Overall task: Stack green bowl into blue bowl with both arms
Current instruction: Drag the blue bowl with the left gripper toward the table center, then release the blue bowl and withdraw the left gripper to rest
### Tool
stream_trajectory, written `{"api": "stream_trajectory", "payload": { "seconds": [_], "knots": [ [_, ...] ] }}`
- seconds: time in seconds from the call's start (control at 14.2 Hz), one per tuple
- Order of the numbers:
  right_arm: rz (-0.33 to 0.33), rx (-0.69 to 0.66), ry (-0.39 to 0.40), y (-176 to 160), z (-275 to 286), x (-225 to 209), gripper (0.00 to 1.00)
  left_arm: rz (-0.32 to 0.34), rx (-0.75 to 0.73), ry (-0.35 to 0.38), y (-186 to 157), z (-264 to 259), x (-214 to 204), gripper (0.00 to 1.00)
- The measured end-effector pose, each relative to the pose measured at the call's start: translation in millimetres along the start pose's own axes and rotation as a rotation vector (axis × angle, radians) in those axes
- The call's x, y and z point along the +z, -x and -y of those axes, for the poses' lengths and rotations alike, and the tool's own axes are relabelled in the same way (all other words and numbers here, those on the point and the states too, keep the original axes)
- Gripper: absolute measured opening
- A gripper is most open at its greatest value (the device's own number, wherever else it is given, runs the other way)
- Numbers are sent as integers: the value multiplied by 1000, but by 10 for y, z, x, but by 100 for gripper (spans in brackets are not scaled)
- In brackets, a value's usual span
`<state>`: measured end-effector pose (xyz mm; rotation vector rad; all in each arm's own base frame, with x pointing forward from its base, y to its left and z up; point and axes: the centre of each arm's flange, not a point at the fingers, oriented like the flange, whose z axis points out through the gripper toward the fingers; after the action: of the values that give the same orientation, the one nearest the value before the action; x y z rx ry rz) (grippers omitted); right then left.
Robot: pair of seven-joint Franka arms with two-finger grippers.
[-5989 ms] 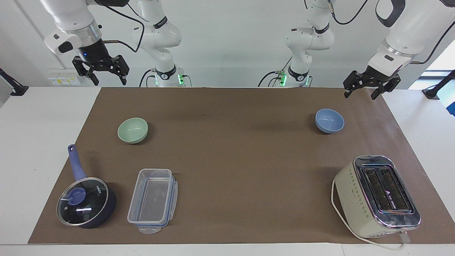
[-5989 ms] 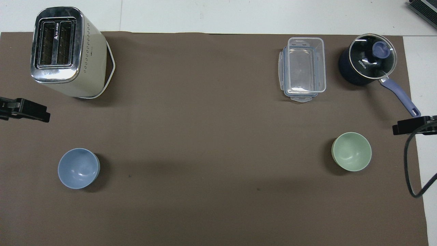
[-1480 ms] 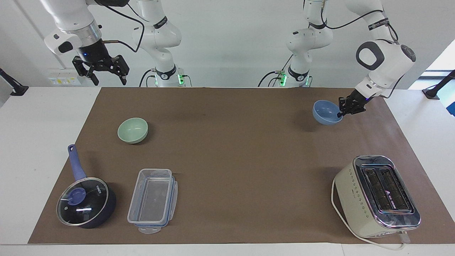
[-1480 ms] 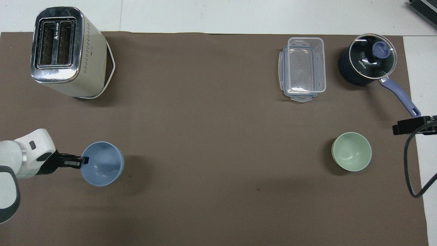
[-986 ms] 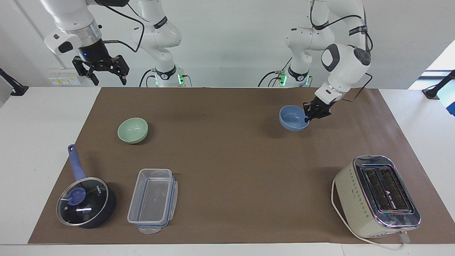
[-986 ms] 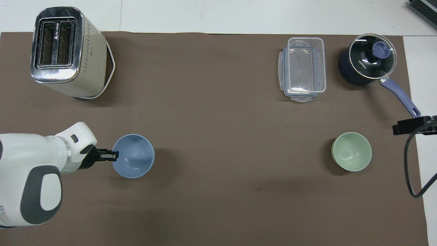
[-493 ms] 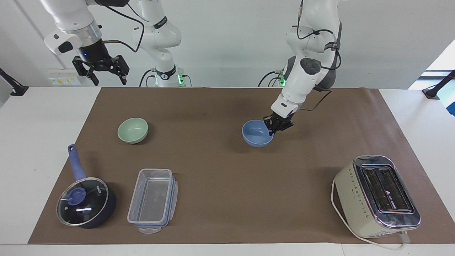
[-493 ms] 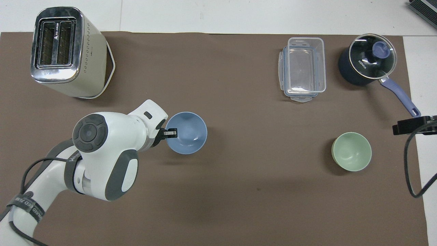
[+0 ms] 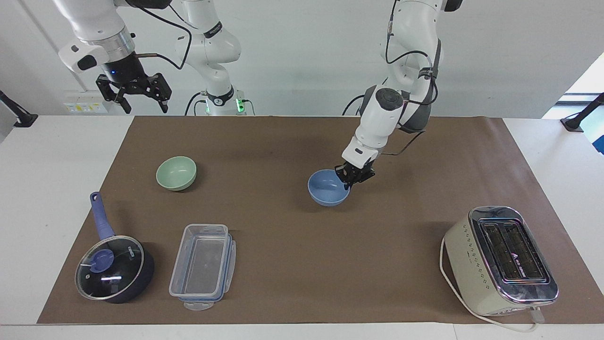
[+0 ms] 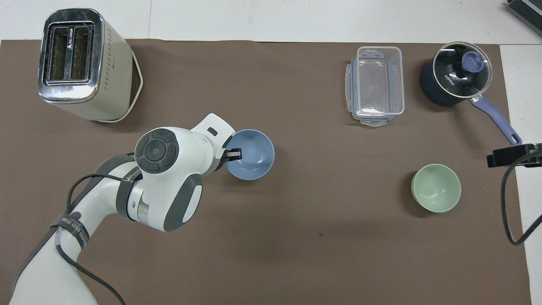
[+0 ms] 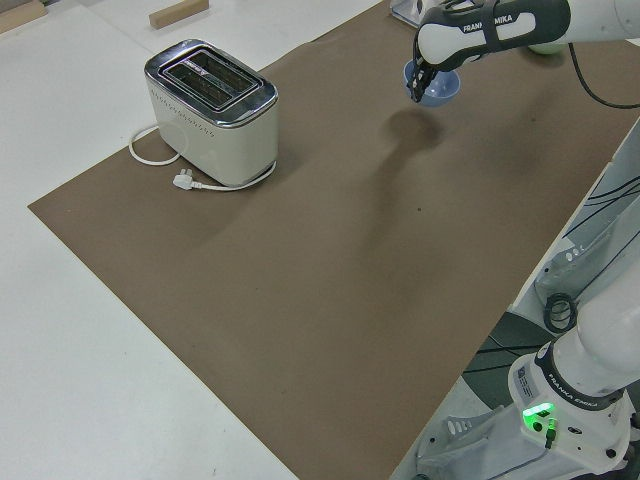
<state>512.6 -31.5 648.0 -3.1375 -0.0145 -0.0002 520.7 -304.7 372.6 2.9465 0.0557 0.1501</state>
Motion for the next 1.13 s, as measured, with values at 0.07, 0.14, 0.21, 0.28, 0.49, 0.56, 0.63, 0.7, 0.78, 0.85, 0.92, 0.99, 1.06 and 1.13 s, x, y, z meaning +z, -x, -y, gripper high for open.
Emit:
{"api": "stream_trajectory", "payload": {
  "seconds": [0.07, 0.14, 0.21, 0.28, 0.49, 0.56, 0.63, 0.7, 0.78, 0.85, 0.92, 0.99, 1.06, 1.13],
  "knots": [
    [0, 0, 0, 0, 0, 0, 100, 2, -4, -2, -6, 1, 19, 4],
    [0, 0, 0, 0, 0, 0, 100, 7, -7, -5, -7, -3, 64, 4],
    [0, 0, 0, 0, 0, 0, 100, 12, -10, -8, -12, -14, 114, 4],
    [0, 0, 0, 0, 0, 0, 100, 16, -12, -11, -20, -27, 158, 4],
    [0, 0, 0, 0, 0, 0, 100, 32, -22, -21, 4, -57, 289, 4],
    [0, 0, 0, 0, 0, 0, 100, 37, -23, -23, 28, -85, 319, 4],
    [0, 0, 0, 0, 0, 0, 100, 42, -21, -25, 61, -123, 351, 4],
    [0, 0, 0, 0, 0, 0, 100, 47, -18, -27, 95, -156, 379, 4],
    [0, 0, 0, 0, 0, 0, 100, 52, -15, -29, 130, -184, 399, 4],
    [0, 0, 0, 0, 0, 0, 100, 56, -13, -31, 165, -208, 419, 4],
    [0, 1, 0, 0, -3, 0, 100, 61, -12, -33, 187, -216, 436, 4],
    [0, 3, 0, 1, -13, 0, 100, 64, -11, -35, 204, -217, 451, 4],
    [0, 5, 0, 2, -26, 0, 100, 66, -11, -37, 214, -215, 461, 9],
    [0, 7, 0, 3, -39, 0, 100, 66, -11, -37, 215, -212, 463, 10]
  ]
}}
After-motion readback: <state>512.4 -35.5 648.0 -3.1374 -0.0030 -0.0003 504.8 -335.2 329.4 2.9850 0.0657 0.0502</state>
